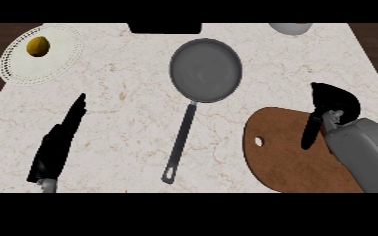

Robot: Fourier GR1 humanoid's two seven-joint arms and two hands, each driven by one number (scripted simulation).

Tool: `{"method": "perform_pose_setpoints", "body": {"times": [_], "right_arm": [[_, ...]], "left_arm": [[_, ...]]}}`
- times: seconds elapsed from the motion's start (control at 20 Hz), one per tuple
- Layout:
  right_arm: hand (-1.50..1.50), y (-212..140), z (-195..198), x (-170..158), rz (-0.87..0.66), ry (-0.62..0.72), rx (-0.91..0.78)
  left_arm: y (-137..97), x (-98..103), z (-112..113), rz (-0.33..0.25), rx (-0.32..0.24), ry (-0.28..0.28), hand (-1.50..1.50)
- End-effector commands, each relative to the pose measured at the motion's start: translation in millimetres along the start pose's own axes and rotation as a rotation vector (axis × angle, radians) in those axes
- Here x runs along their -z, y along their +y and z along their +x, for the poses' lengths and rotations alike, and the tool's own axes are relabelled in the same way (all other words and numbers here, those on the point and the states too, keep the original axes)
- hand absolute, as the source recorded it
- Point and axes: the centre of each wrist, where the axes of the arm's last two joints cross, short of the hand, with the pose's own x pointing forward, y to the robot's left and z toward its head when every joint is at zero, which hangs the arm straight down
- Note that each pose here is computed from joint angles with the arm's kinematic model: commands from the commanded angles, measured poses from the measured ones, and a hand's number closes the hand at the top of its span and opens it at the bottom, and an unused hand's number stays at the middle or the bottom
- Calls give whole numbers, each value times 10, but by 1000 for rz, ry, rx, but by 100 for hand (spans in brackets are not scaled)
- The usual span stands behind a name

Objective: Pick the sweet potato from the cutting board and place it in the pan

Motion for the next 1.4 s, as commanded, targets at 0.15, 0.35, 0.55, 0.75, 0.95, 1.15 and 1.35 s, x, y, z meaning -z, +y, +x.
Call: {"method": "perform_pose_setpoints", "body": {"times": [0.15, 0.35, 0.55, 0.75, 0.95, 1.15, 1.35], "right_arm": [[-150, 68, 84, 89, 58, 193, -97], [-150, 265, 170, 120, 80, 241, -94], [-150, 258, 13, 77, 66, 239, -91], [-150, 371, -120, 203, 88, 240, -106], [-150, 554, 75, 251, 96, 257, -112], [-150, 593, -261, 368, 92, 265, -90], [-150, 604, -200, 403, 90, 254, -95]], "left_arm": [[125, -13, -177, 3, -4, 5, 0], [-3, -18, -54, -8, -16, 7, 0], [103, -99, -32, 6, -14, -1, 0], [-23, -156, 80, 2, 6, -6, 0], [-16, -127, 49, 11, -4, -6, 0], [11, -125, -67, 13, 3, -1, 0], [-32, -85, -165, 7, -12, 7, 0]]}}
